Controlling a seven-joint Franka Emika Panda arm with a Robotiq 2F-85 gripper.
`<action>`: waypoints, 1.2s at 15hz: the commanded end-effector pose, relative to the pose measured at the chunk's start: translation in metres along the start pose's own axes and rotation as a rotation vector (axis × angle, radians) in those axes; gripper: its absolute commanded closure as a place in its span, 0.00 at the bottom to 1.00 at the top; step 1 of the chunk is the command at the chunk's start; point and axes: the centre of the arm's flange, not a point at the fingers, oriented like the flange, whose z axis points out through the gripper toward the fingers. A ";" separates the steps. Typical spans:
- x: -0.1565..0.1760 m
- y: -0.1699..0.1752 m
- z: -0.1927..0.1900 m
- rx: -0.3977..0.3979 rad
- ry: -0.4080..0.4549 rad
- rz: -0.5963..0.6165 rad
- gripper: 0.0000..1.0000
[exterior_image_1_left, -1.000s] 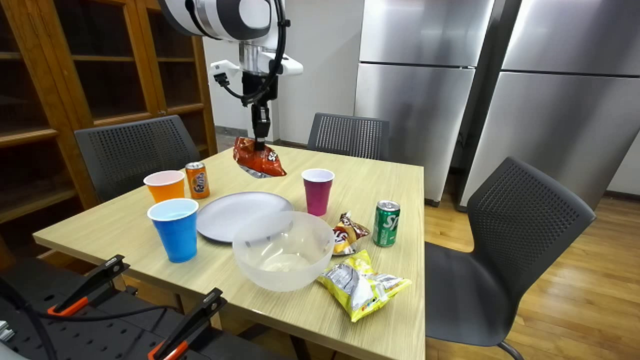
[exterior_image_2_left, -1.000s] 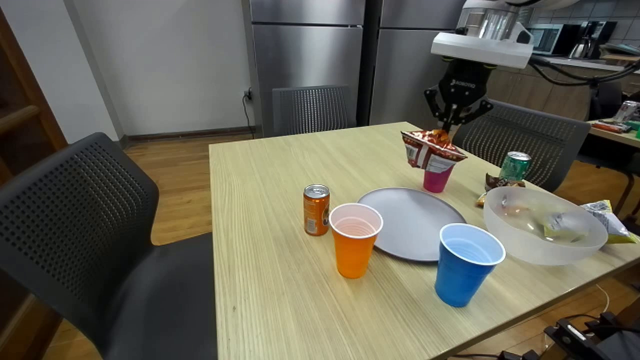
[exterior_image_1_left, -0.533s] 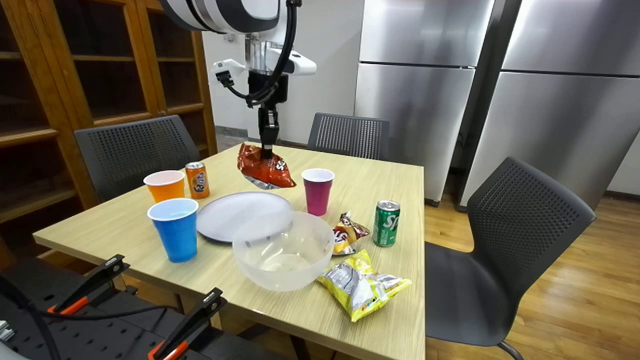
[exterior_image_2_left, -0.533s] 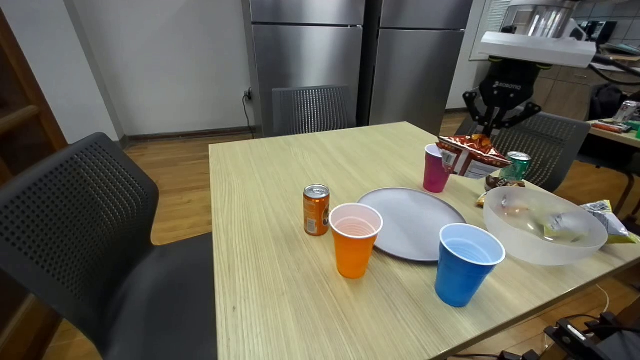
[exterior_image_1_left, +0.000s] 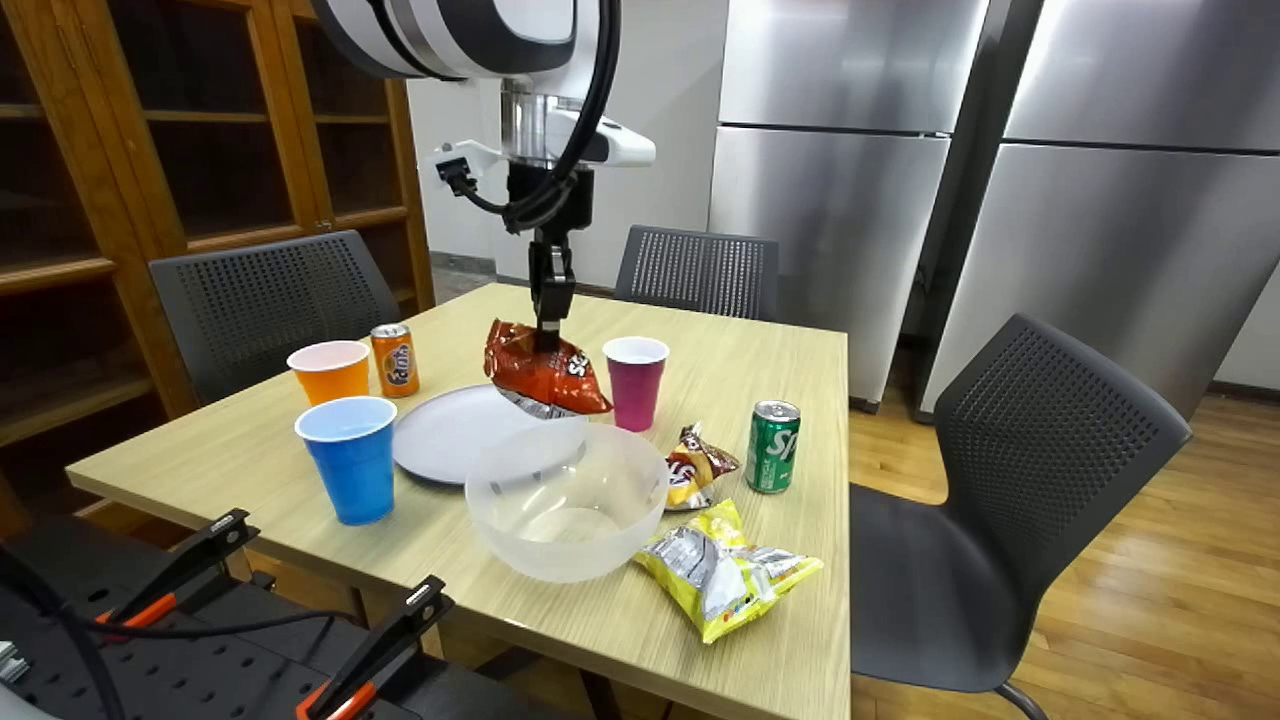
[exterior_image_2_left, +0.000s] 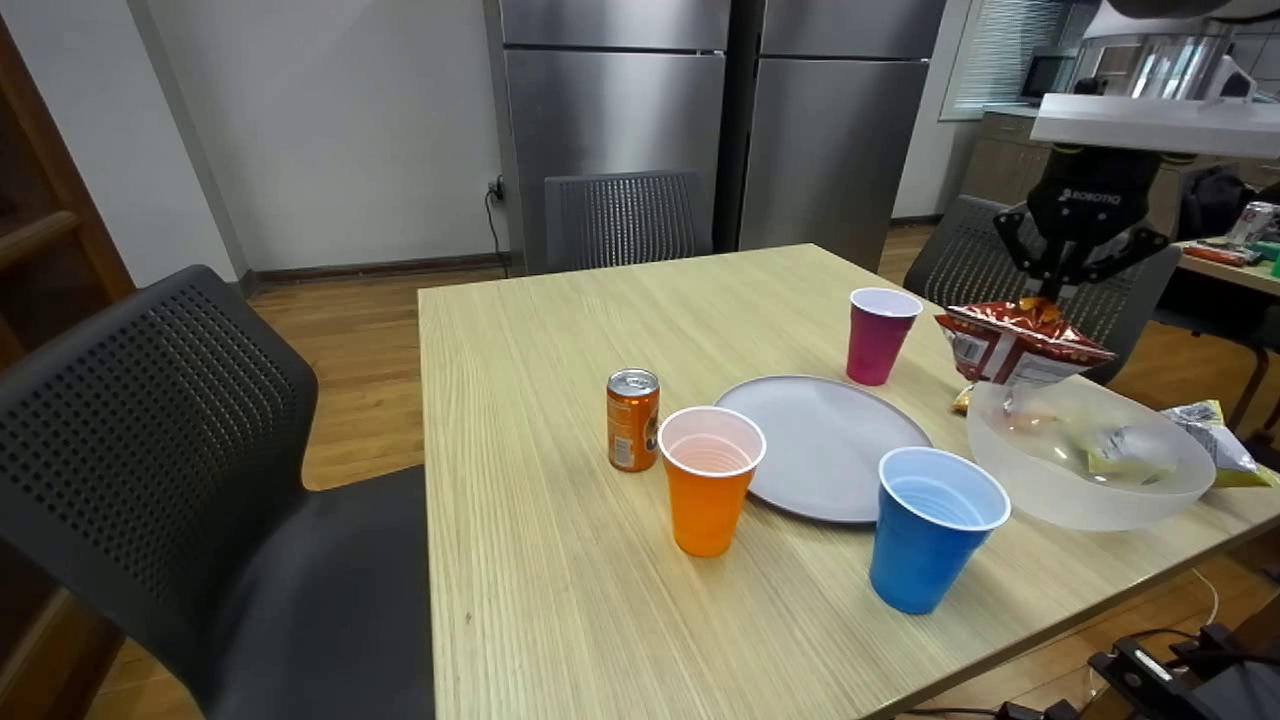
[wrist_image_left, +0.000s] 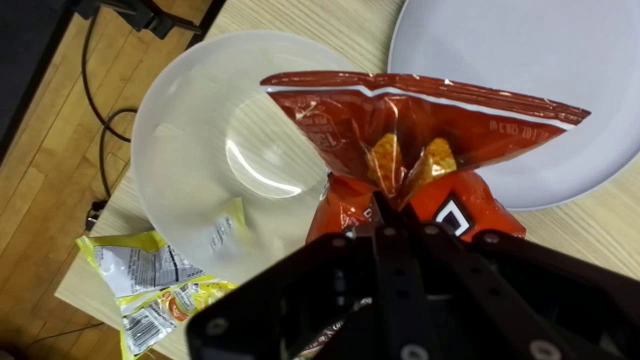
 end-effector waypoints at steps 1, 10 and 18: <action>0.000 0.021 0.004 -0.037 -0.004 0.025 1.00; 0.019 0.046 0.044 -0.112 -0.058 0.099 1.00; 0.043 0.035 0.080 -0.153 -0.078 0.166 1.00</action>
